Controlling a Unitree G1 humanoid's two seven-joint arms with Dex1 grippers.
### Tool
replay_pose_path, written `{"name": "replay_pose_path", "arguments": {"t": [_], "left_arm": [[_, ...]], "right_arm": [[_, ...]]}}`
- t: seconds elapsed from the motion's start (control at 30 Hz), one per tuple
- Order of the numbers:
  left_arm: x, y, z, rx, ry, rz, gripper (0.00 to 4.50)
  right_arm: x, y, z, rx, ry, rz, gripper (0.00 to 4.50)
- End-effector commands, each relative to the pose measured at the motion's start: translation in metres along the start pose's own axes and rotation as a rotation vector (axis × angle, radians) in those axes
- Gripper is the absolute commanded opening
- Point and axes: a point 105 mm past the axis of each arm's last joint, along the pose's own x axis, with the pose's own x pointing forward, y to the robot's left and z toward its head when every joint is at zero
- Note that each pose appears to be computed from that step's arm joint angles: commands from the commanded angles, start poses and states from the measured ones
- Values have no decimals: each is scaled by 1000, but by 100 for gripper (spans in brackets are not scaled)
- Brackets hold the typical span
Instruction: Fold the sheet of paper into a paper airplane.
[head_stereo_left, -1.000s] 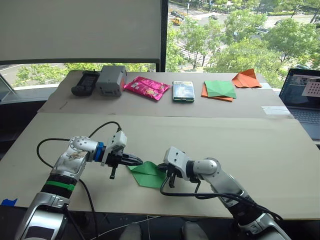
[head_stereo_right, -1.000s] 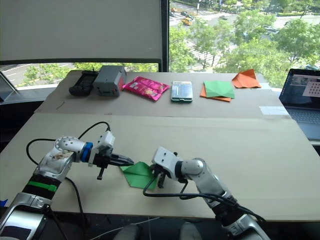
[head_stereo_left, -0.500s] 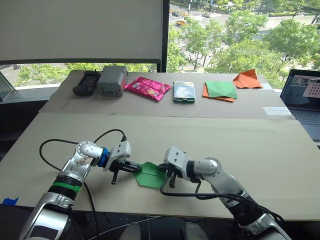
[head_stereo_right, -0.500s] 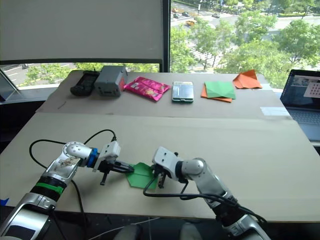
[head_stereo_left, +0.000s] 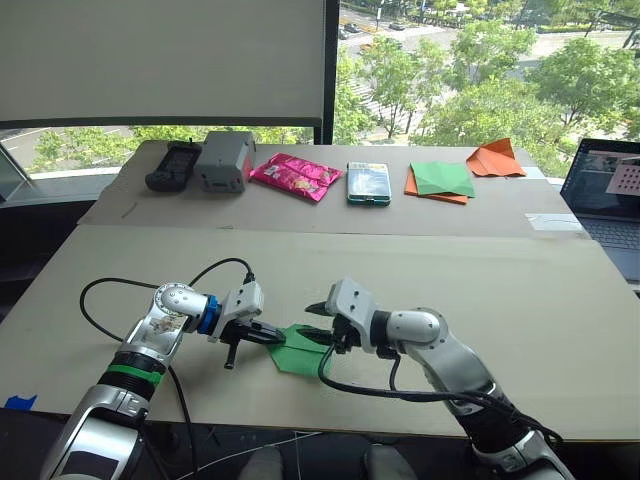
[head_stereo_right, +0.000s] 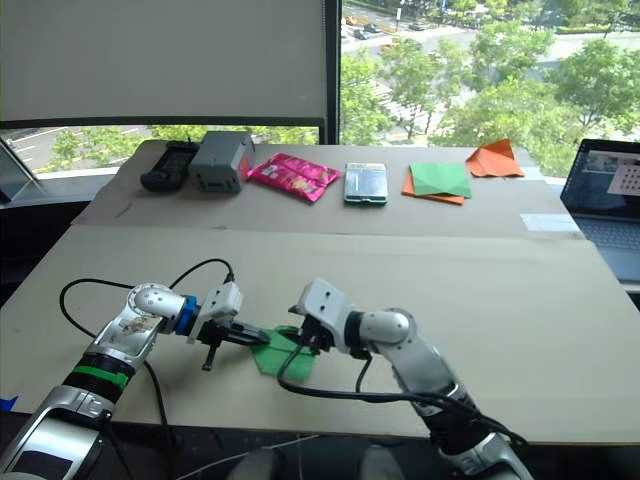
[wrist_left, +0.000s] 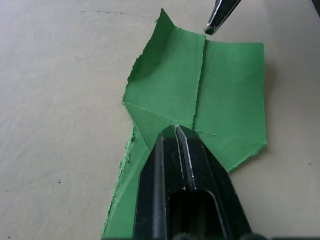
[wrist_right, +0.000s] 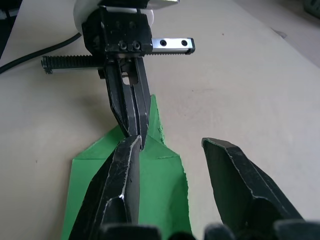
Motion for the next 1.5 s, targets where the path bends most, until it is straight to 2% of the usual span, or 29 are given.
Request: {"name": "replay_pose_path", "arguments": {"t": [0.03,0.17,0.2,0.67,0.93,1.2,1.5], "left_arm": [[0,-5,-11,-31,35,-12,0],[1,-5,-10,-27,37,-12,0],[1,-5,-10,-27,36,-11,0],[2,-8,-10,-24,38,-9,0],[2,-8,-10,-22,43,-7,0],[2,-9,-11,-23,46,-11,0],[1,-10,-12,-25,52,-10,0]], "right_arm": [[5,5,3,5,-14,4,145],[11,12,-10,15,38,61,6],[14,13,-15,18,55,76,2],[24,20,-42,47,162,144,2],[20,20,-78,132,330,123,2],[10,26,-101,209,448,117,2],[-11,24,-114,241,525,82,2]]}}
